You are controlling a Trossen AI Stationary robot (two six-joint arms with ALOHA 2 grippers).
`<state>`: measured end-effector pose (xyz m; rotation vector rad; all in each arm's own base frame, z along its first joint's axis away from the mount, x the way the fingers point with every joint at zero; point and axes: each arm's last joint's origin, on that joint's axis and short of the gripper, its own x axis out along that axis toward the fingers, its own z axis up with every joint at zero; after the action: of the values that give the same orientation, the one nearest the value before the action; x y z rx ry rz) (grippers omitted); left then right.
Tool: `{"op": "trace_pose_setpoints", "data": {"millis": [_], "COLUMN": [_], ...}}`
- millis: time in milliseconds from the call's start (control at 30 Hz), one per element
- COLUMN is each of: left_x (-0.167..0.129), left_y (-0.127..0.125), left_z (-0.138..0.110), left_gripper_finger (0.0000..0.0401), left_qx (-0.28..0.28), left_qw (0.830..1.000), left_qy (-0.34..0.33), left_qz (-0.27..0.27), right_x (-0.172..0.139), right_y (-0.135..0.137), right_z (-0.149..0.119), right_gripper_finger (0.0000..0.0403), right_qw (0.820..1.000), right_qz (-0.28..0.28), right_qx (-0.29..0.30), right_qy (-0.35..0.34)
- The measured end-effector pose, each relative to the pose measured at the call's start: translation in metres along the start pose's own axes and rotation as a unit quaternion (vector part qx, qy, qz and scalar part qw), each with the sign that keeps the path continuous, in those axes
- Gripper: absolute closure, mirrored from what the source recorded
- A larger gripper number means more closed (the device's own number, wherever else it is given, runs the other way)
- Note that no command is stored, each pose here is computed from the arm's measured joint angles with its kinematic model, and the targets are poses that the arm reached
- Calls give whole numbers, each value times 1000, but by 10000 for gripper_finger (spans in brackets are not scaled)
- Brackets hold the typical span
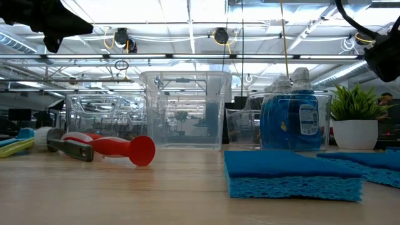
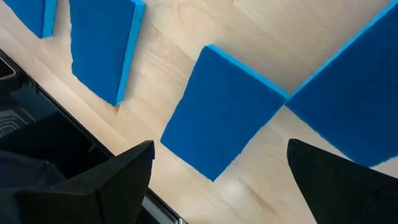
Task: Pick & Place Kitchen Sink Supplies
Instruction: Put the blue sponge into the left transparent bin
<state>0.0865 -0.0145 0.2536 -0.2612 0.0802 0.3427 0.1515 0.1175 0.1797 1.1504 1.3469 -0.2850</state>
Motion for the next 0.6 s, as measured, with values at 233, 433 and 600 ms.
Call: {"op": "trace_pose_setpoints", "data": {"millis": [233,433,600], "left_x": [0,0,0], "left_y": [0,0,0], "left_z": [0,0,0], "left_gripper_finger": [368,368,368], "left_qx": [0,1,2], "left_qw": [1000,1000,1000], "left_qy": [0,0,0], "left_qz": [0,1,1], "right_x": [1,-1,-1], "right_y": [3,18,18], "right_z": [-5,-4,-4], "right_gripper_finger": [46,46,46], "right_qw": [997,991,986], "right_qz": [18,90,90], "right_qx": [-65,-85,-134], "right_qy": [-41,-44,-51]}}
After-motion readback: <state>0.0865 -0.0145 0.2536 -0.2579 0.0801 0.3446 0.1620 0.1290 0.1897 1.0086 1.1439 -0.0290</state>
